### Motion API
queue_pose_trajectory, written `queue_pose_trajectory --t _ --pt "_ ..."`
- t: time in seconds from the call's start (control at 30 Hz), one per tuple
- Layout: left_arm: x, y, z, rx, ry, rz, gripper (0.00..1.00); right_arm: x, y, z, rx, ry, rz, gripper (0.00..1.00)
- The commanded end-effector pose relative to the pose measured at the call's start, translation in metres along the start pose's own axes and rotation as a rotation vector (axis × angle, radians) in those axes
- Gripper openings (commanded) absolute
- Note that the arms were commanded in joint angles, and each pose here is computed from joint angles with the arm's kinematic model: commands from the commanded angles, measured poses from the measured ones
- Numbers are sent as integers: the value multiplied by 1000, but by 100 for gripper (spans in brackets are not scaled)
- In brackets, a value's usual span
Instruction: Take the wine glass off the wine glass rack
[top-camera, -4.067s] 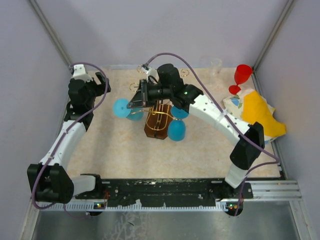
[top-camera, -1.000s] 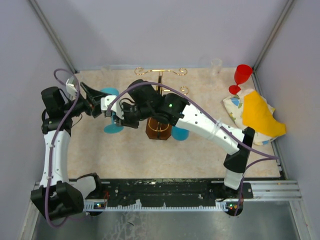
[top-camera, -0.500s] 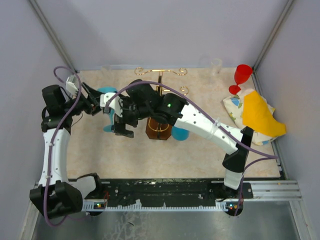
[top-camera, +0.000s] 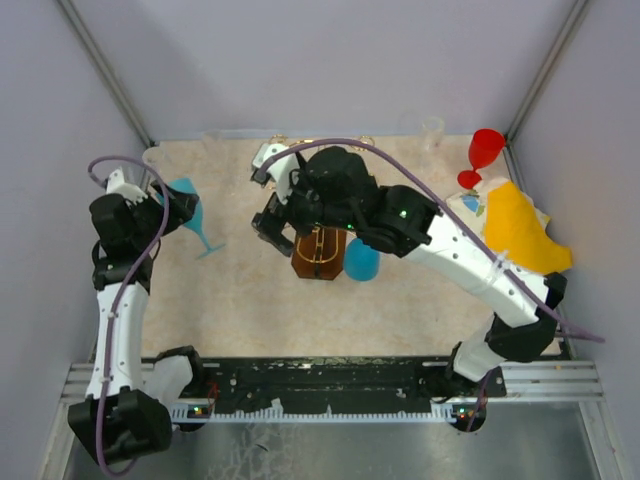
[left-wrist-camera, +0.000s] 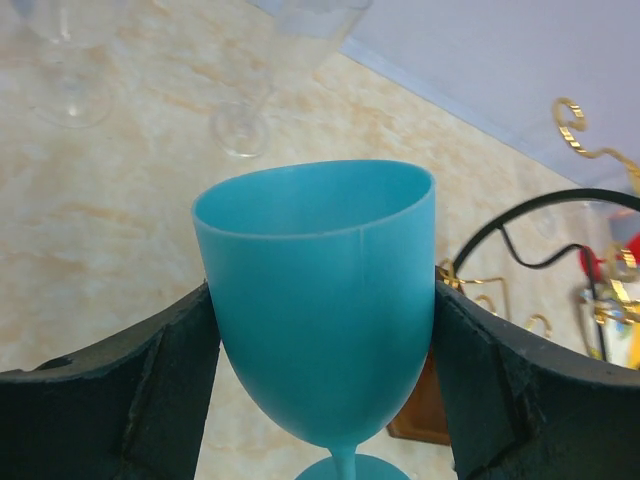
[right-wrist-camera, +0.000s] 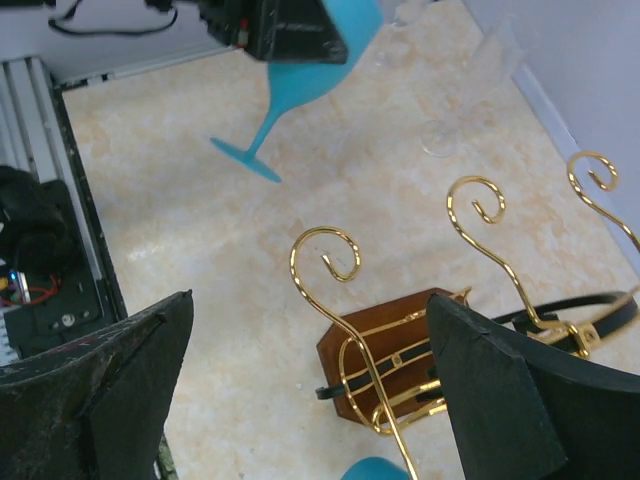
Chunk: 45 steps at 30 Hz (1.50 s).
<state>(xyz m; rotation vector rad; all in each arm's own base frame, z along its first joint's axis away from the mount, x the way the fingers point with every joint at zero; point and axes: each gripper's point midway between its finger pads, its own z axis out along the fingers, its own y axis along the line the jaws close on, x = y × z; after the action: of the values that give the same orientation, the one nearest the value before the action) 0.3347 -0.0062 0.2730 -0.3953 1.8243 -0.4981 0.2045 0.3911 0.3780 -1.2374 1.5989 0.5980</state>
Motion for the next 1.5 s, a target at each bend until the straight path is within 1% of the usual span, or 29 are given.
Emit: queue_pose_trajectory --t 0.0,0.13,0.23,0.33,0.47,0.5,0.53,0.57,0.73,0.9,1.0,1.13,1.27,1.37,1.47 --pt "-30 16 8 -46 -210 114 82 -23 -19 -46 104 -85 135 99" --pt "-23 35 27 -74 -223 188 83 -21 -30 -67 150 -140 172 99" --pt "-22 35 36 -44 -253 223 83 -14 -40 -77 168 -132 217 99" --pt "-18 34 45 -12 -308 291 83 -8 -44 -84 183 -124 224 99" --pt "-11 32 55 -3 -389 442 86 -1 -46 -93 198 -108 227 99" --pt "-9 35 56 -11 -412 457 88 0 -46 -95 203 -103 226 99" --pt "-15 35 55 -16 -461 472 89 2 -47 -98 207 -101 224 99" --pt "-13 38 56 -17 -472 483 89 4 -48 -100 214 -96 222 99" --pt "-8 47 62 -43 -540 472 93 17 -54 -109 248 -73 217 99" --pt "-8 44 77 -68 -597 521 93 33 -61 -114 274 -26 268 99" --pt "-6 40 84 -67 -594 523 92 39 -65 -121 296 -18 306 99" --pt "-3 36 86 -57 -588 506 92 45 -69 -132 332 -43 354 99" --pt "-7 32 80 -59 -587 503 94 60 -70 -139 350 -14 466 99" --pt "-14 28 71 -69 -595 495 97 79 -65 -138 335 43 601 95" --pt "-18 28 66 -90 -576 494 99 103 -66 -144 389 101 720 89"
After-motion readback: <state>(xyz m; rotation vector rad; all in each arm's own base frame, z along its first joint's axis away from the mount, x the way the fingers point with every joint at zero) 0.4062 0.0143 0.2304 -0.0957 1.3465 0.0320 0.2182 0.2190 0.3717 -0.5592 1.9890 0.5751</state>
